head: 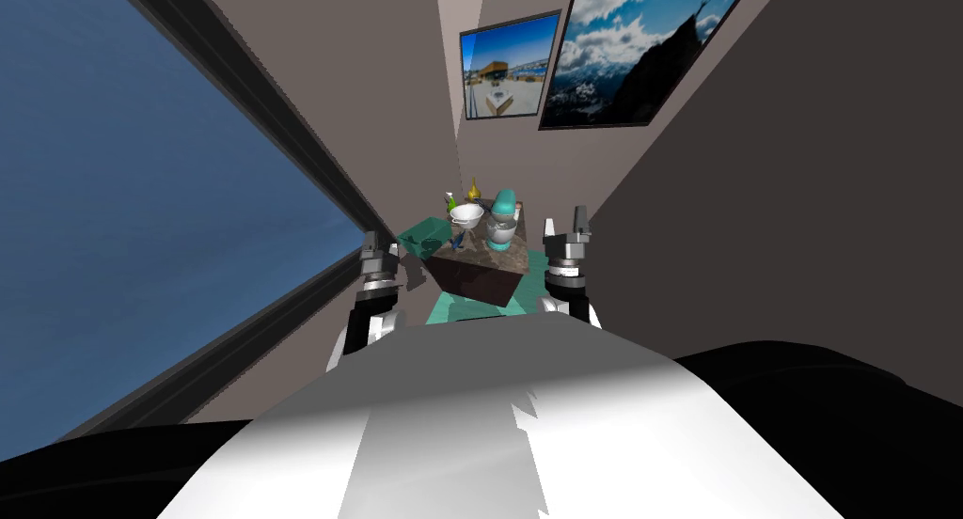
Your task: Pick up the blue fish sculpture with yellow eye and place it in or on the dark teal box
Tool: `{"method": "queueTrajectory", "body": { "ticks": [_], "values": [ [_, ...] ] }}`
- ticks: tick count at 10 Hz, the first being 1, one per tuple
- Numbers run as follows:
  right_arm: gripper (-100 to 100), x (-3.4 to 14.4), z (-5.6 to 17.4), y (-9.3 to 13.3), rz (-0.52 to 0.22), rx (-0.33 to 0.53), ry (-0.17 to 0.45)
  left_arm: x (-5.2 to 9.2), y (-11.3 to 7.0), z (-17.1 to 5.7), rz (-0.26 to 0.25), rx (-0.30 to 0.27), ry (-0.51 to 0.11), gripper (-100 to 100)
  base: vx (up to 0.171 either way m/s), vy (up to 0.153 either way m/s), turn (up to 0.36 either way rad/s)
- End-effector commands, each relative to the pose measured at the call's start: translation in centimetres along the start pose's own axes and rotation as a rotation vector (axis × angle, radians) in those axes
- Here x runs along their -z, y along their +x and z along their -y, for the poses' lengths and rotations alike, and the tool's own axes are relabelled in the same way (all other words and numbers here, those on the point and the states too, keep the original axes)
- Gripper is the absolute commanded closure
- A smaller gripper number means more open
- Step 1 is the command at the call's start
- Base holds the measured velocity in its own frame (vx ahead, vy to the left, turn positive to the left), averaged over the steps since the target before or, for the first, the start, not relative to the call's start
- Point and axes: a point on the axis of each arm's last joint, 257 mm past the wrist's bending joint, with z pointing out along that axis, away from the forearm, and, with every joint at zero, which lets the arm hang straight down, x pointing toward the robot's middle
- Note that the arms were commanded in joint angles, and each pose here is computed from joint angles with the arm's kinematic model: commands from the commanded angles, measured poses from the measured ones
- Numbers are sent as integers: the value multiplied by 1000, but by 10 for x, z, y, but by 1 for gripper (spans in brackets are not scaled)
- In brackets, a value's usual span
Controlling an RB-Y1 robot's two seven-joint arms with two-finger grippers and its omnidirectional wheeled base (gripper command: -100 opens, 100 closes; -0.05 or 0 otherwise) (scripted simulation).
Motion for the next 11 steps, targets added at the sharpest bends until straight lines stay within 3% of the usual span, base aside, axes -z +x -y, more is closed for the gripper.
{"method": "queueTrajectory", "body": {
  "ticks": [1,3,10,11],
  "values": [
    [0,0,0,0,0,0,0,0,-2,-5,-1,16,-25,-100,-36,-70,-7],
    [0,0,0,0,0,0,0,-6,-9,-14,4,70,-67,-100,-38,-61,-32],
    [0,0,0,0,0,0,0,-14,-18,-39,25,171,-174,-100,-25,-46,-18],
    [0,0,0,0,0,0,0,-16,-21,-45,34,209,-199,-100,-20,-61,-32]
  ]
}}
